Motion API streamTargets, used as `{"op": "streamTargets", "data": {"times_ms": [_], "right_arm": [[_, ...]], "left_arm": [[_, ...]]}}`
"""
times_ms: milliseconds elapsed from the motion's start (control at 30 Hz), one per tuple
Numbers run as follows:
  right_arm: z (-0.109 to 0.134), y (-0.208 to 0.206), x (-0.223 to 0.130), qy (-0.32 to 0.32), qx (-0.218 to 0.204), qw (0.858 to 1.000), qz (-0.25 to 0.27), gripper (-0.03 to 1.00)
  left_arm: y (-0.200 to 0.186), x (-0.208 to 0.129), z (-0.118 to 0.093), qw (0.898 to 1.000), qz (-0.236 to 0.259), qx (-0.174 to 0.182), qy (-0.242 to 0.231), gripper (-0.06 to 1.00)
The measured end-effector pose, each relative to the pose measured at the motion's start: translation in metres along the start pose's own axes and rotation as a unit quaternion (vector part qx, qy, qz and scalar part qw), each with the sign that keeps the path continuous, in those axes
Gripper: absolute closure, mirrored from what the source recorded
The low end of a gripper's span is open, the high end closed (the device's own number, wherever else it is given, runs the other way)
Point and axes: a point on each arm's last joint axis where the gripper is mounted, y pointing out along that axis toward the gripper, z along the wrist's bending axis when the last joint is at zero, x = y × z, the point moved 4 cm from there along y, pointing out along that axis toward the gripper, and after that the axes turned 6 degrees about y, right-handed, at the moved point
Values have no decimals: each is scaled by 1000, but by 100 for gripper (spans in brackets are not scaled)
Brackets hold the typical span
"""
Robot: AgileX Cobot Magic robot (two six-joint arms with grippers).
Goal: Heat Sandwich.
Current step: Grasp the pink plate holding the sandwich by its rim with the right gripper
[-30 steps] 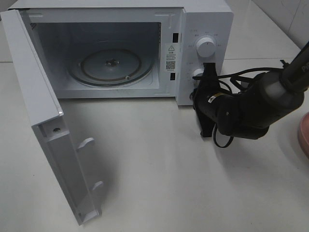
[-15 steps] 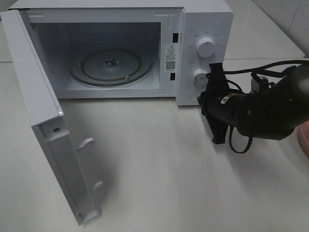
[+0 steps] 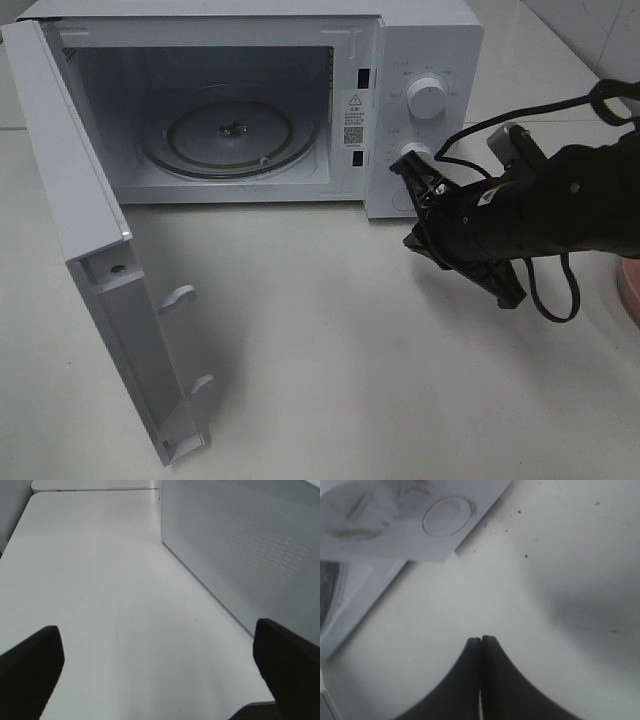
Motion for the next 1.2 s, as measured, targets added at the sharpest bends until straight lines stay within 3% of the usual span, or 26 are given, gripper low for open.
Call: {"op": "streamTargets", "data": {"times_ms": [100, 133, 200, 267, 300, 367, 400, 433, 533, 567, 600, 667, 700, 733, 833, 867, 933, 1000, 1033, 1167, 1200], "right_arm": [[1, -6, -2, -65, -5, 998, 13, 95], [2, -12, -5, -127, -7, 991, 26, 95], [3, -20, -7, -192, -8, 980, 42, 94], [2, -23, -9, -216, -10, 975, 51, 94], [3, -31, -12, -275, -8, 959, 67, 93], [4, -39, -14, -322, -4, 943, 80, 92], [4, -39, -14, -322, -4, 943, 80, 92], [4, -46, -17, -364, -1, 927, 95, 92], [2, -56, -21, -407, 0, 906, 119, 91], [2, -56, -21, -407, 0, 906, 119, 91], [-1, -61, -24, -431, -5, 892, 136, 89], [-6, -64, -26, -452, -15, 879, 153, 87], [-6, -64, -26, -452, -15, 879, 153, 87], [-11, -68, -27, -470, -27, 866, 169, 86], [-19, -74, -29, -488, -49, 849, 195, 77], [-19, -74, -29, -488, -49, 849, 195, 77], [-25, -80, -25, -484, -67, 847, 207, 64], [-28, -85, -19, -468, -77, 856, 207, 53], [-28, -85, -19, -468, -77, 856, 207, 53], [-35, -101, 7, -449, -99, 869, 182, 16], [-35, -101, 7, -449, -99, 869, 182, 16]], "left_arm": [[0, 0, 0, 1000, 0, 0, 0, -3], [0, 0, 0, 1000, 0, 0, 0, -3], [0, 0, 0, 1000, 0, 0, 0, -3], [0, 0, 0, 1000, 0, 0, 0, -3], [0, 0, 0, 1000, 0, 0, 0, -3], [0, 0, 0, 1000, 0, 0, 0, -3], [0, 0, 0, 1000, 0, 0, 0, -3], [0, 0, 0, 1000, 0, 0, 0, -3], [0, 0, 0, 1000, 0, 0, 0, -3], [0, 0, 0, 1000, 0, 0, 0, -3], [0, 0, 0, 1000, 0, 0, 0, -3], [0, 0, 0, 1000, 0, 0, 0, -3], [0, 0, 0, 1000, 0, 0, 0, -3], [0, 0, 0, 1000, 0, 0, 0, -3], [0, 0, 0, 1000, 0, 0, 0, -3], [0, 0, 0, 1000, 0, 0, 0, -3], [0, 0, 0, 1000, 0, 0, 0, -3], [0, 0, 0, 1000, 0, 0, 0, -3], [0, 0, 0, 1000, 0, 0, 0, -3], [0, 0, 0, 1000, 0, 0, 0, -3], [0, 0, 0, 1000, 0, 0, 0, -3]]}}
